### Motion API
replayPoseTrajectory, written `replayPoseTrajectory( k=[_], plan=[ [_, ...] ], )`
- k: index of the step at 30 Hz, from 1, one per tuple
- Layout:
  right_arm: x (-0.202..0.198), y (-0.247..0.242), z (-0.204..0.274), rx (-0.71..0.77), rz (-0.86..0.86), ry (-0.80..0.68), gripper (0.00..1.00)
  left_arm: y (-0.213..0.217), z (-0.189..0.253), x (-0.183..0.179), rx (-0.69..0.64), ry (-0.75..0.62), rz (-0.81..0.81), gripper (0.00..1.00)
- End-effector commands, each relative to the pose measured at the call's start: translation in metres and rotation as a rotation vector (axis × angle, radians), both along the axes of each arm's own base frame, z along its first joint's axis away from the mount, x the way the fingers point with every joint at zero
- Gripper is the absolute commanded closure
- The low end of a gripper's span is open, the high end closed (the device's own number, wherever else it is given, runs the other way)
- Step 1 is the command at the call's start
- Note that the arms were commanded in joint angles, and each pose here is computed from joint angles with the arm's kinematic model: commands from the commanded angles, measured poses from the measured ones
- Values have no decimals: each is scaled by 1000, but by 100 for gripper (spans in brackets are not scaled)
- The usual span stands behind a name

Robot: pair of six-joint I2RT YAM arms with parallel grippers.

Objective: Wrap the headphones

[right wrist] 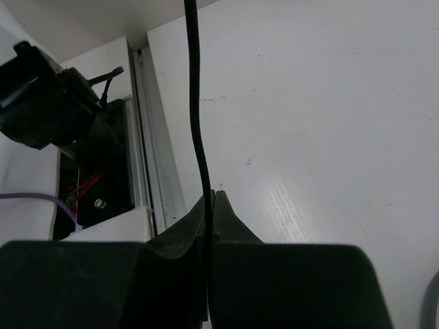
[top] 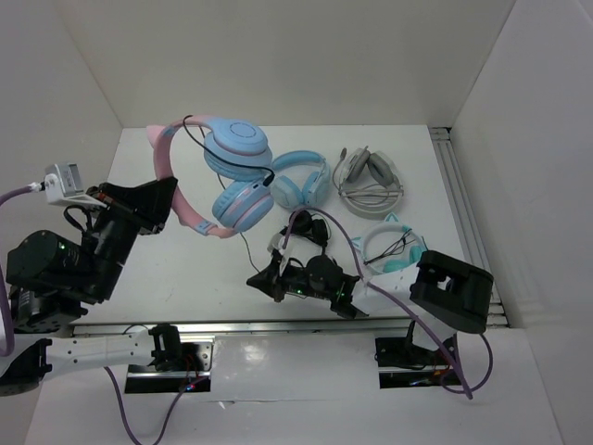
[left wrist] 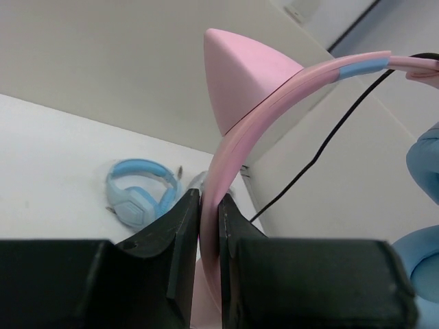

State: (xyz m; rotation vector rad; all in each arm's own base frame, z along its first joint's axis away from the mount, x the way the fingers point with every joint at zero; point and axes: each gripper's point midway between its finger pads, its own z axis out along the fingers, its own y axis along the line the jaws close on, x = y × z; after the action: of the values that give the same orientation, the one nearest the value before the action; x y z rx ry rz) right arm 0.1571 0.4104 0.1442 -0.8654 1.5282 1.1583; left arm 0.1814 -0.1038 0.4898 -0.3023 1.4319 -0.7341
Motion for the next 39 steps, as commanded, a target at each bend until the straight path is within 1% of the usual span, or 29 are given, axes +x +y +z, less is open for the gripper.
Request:
replayPoseTrajectory(
  k=[1, 3, 4, 5, 6, 7, 8, 9, 10, 11, 13, 14, 15, 16, 17, 19, 20, 21, 23, 25, 26, 27, 28, 30, 31, 32, 34, 36, 39],
  plan=[
    [-11, 4, 21, 61, -15, -49, 100, 33, 25, 2, -175, -14, 127, 100],
    [-14, 4, 14, 19, -38, -45, 100, 35, 21, 8, -138, 0, 187, 100],
    [-23, 10, 14, 2, -27, -64, 100, 37, 15, 12, -108, 21, 240, 100],
    [-21, 11, 19, -2, -66, -76, 100, 36, 8, 15, -75, 33, 269, 100],
    [-26, 12, 10, -51, -70, -74, 100, 41, 7, 16, -74, 39, 297, 100],
    [-40, 16, 12, -63, -48, -92, 100, 39, 3, 19, -52, 50, 326, 100],
    [-40, 17, 21, -57, -79, -108, 100, 41, -4, 21, 2, 65, 375, 100],
    [-46, 14, 13, -101, -78, -103, 100, 45, -8, 22, 22, 73, 407, 100],
    [-54, 16, 23, -94, -79, -120, 100, 48, -13, 23, 58, 91, 456, 100],
    [-60, 19, 31, -92, -75, -134, 100, 47, -15, 23, 66, 94, 456, 100],
    [-72, 16, 38, -116, -72, -159, 100, 51, -26, 28, 119, 120, 531, 100],
    [-87, 16, 42, -125, -52, -184, 100, 56, -27, 28, 127, 125, 547, 100],
    [-88, 16, 51, -121, -78, -196, 100, 56, -35, 31, 176, 137, 565, 100],
    [-93, 14, 52, -142, -72, -208, 100, 63, -35, 33, 175, 138, 597, 100],
    [-104, 13, 61, -133, -52, -227, 100, 60, -43, 38, 226, 144, 608, 100],
    [-109, 14, 74, -135, -68, -250, 100, 67, -49, 44, 276, 148, 635, 100],
    [-111, 11, 76, -158, -68, -262, 100, 66, -53, 48, 305, 153, 642, 100],
    [-115, 12, 89, -145, -74, -277, 100, 60, -61, 54, 338, 158, 631, 100],
    [-119, 10, 91, -174, -57, -296, 100, 60, -81, 64, 436, 198, 653, 100],
    [-114, 10, 101, -184, -84, -321, 100, 53, -95, 74, 458, 227, 629, 100],
    [-112, 8, 98, -214, -88, -336, 100, 60, -106, 78, 498, 264, 645, 100],
    [-108, 6, 100, -230, -108, -355, 100, 52, -120, 87, 523, 293, 611, 100],
    [-107, 7, 107, -232, -107, -368, 100, 58, -125, 92, 533, 314, 623, 100],
    [-102, 4, 113, -273, -120, -408, 100, 53, -143, 102, 604, 351, 575, 100],
    [-102, 3, 114, -286, -117, -421, 100, 54, -152, 110, 625, 379, 583, 100],
    [-99, -1, 111, -329, -120, -439, 100, 54, -160, 112, 654, 405, 572, 100],
    [-93, -3, 120, -352, -137, -460, 100, 55, -175, 115, 715, 455, 545, 100],
    [-86, -10, 120, -400, -139, -486, 100, 47, -189, 116, 783, 478, 475, 100],
    [-76, -18, 134, -414, -156, -508, 100, 47, -199, 113, 835, 490, 443, 100]
  ],
)
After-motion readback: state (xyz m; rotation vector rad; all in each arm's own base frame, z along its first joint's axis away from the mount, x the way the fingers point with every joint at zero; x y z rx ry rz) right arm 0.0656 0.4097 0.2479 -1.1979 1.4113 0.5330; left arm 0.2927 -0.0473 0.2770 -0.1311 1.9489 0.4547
